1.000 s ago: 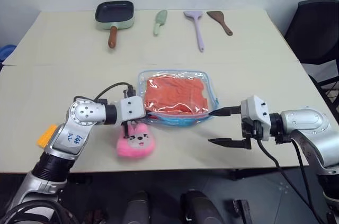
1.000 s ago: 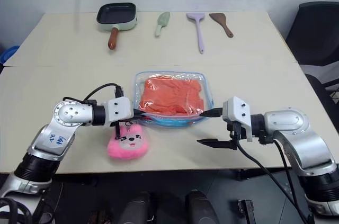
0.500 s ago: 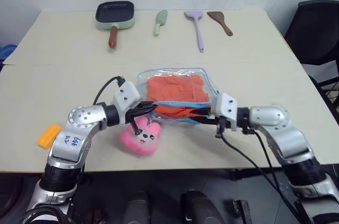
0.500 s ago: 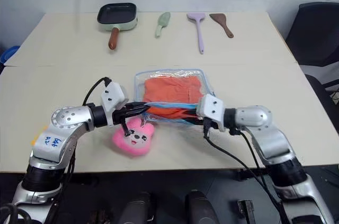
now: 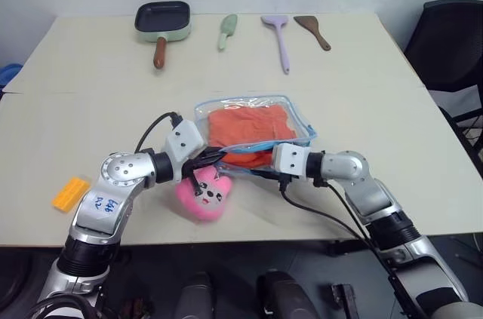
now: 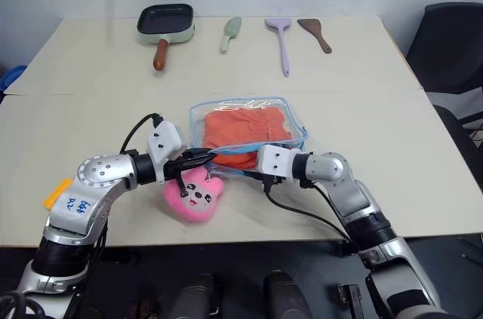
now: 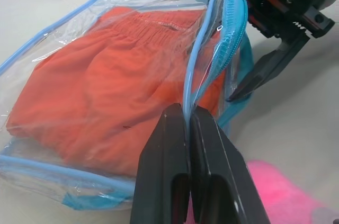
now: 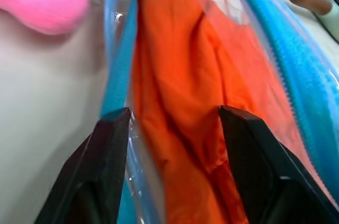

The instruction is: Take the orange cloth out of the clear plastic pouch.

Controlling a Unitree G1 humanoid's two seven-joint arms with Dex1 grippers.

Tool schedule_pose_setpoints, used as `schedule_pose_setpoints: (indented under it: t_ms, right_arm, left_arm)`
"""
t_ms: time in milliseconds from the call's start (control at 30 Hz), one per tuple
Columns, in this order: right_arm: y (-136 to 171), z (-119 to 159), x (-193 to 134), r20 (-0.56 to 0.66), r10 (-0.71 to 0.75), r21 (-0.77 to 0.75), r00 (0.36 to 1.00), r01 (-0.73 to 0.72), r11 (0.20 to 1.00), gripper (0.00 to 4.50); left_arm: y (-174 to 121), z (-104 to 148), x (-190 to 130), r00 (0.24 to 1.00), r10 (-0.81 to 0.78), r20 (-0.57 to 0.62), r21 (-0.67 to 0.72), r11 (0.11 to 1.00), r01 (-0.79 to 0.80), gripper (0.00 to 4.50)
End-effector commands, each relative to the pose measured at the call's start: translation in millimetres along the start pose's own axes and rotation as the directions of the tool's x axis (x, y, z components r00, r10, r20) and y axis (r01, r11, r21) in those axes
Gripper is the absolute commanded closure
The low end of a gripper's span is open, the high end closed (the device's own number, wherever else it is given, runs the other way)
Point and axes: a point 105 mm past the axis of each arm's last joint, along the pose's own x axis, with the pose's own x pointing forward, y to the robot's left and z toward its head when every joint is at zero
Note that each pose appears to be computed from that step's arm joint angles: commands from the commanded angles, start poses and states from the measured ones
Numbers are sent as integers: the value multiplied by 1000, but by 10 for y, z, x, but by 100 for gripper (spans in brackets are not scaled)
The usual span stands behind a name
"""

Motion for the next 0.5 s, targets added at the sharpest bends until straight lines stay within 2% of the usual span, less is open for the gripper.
schedule_pose_setpoints:
  t_ms: [33,300,500]
  right_arm:
    - [-130,129,-2,52,-42,-12,998,43,999,176]
    - [-141,-7,61,-32,-33,-287,999,22,958,176]
    - [-199,-34,93,-35,-40,-411,999,22,911,176]
  left_arm:
    - [-27,111,-14,1000,-4,25,52,999,3,450]
    - [-32,114,-6,1000,-10,28,60,998,9,450]
    - [-6,120,-21,1000,-6,29,66,998,4,450]
